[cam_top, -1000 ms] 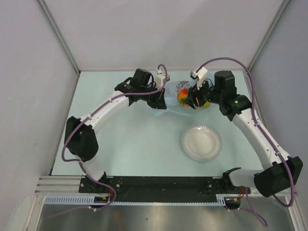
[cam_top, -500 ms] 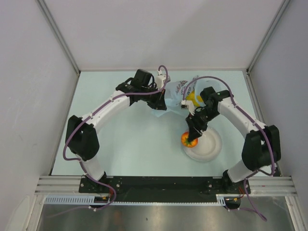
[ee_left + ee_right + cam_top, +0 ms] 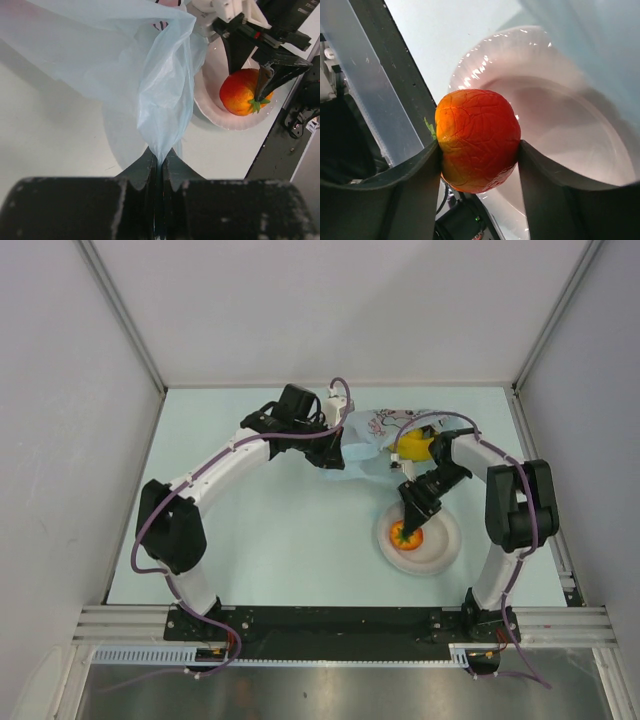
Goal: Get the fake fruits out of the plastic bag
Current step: Place the fake fruit on the plate, then take out the fake fruit from the plastic bag.
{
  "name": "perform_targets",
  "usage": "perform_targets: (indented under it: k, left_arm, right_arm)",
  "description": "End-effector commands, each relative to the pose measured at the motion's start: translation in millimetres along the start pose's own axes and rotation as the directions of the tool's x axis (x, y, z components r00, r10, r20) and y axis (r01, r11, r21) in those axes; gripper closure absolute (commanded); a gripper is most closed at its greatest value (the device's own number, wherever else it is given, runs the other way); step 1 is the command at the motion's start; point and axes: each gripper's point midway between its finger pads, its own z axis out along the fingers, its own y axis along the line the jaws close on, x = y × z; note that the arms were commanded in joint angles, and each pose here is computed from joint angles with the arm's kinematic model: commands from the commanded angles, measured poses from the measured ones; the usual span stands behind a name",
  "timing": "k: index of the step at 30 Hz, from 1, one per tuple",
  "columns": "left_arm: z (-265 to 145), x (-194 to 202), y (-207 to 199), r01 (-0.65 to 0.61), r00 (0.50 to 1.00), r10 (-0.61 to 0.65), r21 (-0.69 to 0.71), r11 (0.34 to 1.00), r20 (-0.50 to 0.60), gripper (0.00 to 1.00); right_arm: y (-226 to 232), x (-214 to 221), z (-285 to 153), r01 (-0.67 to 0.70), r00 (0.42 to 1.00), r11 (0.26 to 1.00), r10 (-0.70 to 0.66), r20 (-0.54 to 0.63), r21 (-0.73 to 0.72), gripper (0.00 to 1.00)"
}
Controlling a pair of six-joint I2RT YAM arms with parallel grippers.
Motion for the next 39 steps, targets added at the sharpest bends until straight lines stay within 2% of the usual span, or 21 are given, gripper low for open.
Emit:
perform_targets:
  k: [1, 2, 7, 11, 14, 15, 19, 21, 24, 25, 27, 28, 31, 32, 33, 39]
  left_arm:
    - [-4.7, -8.9, -5.2, -0.048, 0.999, 0.048, 0.004, 0.999, 0.024, 0.91]
    - [-4.4, -9.3, -6.1, -0.049, 0.999, 0.049, 0.007, 0.999, 0.024, 0.91]
    - [-4.3, -13.9, -6.5, -0.056, 0.998, 0.056, 0.006, 0.998, 0.030, 0.91]
    - [-4.8, -17.6, -8.4, -0.060, 0.998, 0.060, 0.008, 0.998, 0.035, 0.90]
    - [-5.8, -22.0, -9.0, -0.063, 0.997, 0.063, 0.007, 0.998, 0.046, 0.90]
    - [-7.1, -25.4, -9.2, -0.068, 0.996, 0.068, 0.003, 0.998, 0.055, 0.90]
    - [-8.7, -31.8, -7.9, -0.082, 0.994, 0.083, -0.012, 0.997, 0.067, 0.90]
    - [-10.7, -34.6, -8.1, -0.083, 0.994, 0.084, -0.019, 0.996, 0.072, 0.90]
    - [-14.4, -36.9, -10.4, -0.086, 0.993, 0.087, -0.023, 0.996, 0.083, 0.90]
    - [-15.2, -36.7, -11.2, -0.080, 0.993, 0.082, -0.026, 0.996, 0.084, 0.90]
    - [-16.4, -34.9, -12.1, -0.073, 0.994, 0.075, -0.029, 0.997, 0.084, 0.90]
    - [-16.9, -34.4, -13.2, -0.061, 0.994, 0.063, -0.026, 0.998, 0.084, 0.90]
    - [-23.4, -40.6, -18.2, -0.063, 0.992, 0.065, -0.022, 0.998, 0.108, 0.92]
    - [-25.7, -43.6, -19.0, -0.068, 0.991, 0.071, -0.026, 0.997, 0.117, 0.98]
    - [-29.5, -47.4, -20.8, -0.052, 0.990, 0.055, -0.031, 0.998, 0.131, 1.00]
    - [-33.1, -47.5, -16.8, -0.061, 0.989, 0.069, -0.063, 0.996, 0.131, 1.00]
  right_arm:
    - [-7.5, 6.3, 4.4, -0.040, 0.999, 0.999, 0.039, -0.018, -0.021, 0.24]
    - [-11.2, 0.9, 2.8, -0.046, 0.999, 0.999, 0.046, 0.008, -0.005, 0.01]
    - [-4.7, -23.4, -17.2, 0.009, 0.994, 0.996, -0.018, 0.106, 0.086, 0.00]
    - [36.9, -38.0, -48.1, 0.071, 0.980, 0.988, -0.095, 0.175, 0.139, 0.00]
    - [61.4, -50.2, -72.8, 0.187, 0.947, 0.940, -0.249, 0.202, 0.285, 0.00]
    - [71.6, -54.1, -82.8, 0.232, 0.924, 0.903, -0.321, 0.208, 0.362, 0.00]
    - [75.8, -100.6, -111.0, 0.172, 0.840, 0.836, -0.401, 0.367, 0.521, 0.00]
    - [67.0, -113.2, -118.1, 0.118, 0.827, 0.820, -0.394, 0.402, 0.561, 0.00]
    - [42.2, -136.7, -122.3, 0.018, 0.812, 0.807, -0.356, 0.463, 0.591, 0.11]
    - [32.8, -148.4, -121.7, -0.009, 0.800, 0.807, -0.349, 0.488, 0.591, 0.20]
    - [13.2, -160.3, -121.7, -0.049, 0.791, 0.777, -0.354, 0.499, 0.628, 0.30]
    - [5.3, -164.5, -111.3, -0.046, 0.804, 0.772, -0.348, 0.482, 0.634, 0.39]
    - [-10.0, -177.5, -98.1, -0.020, 0.817, 0.718, -0.390, 0.425, 0.696, 0.53]
    - [-13.4, -180.9, -96.8, -0.011, 0.817, 0.700, -0.406, 0.410, 0.715, 0.54]
    - [-15.5, -188.2, -94.3, -0.005, 0.808, 0.689, -0.424, 0.409, 0.724, 0.55]
    - [-38.4, -217.1, -82.7, -0.062, 0.790, 0.619, -0.449, 0.418, 0.783, 0.54]
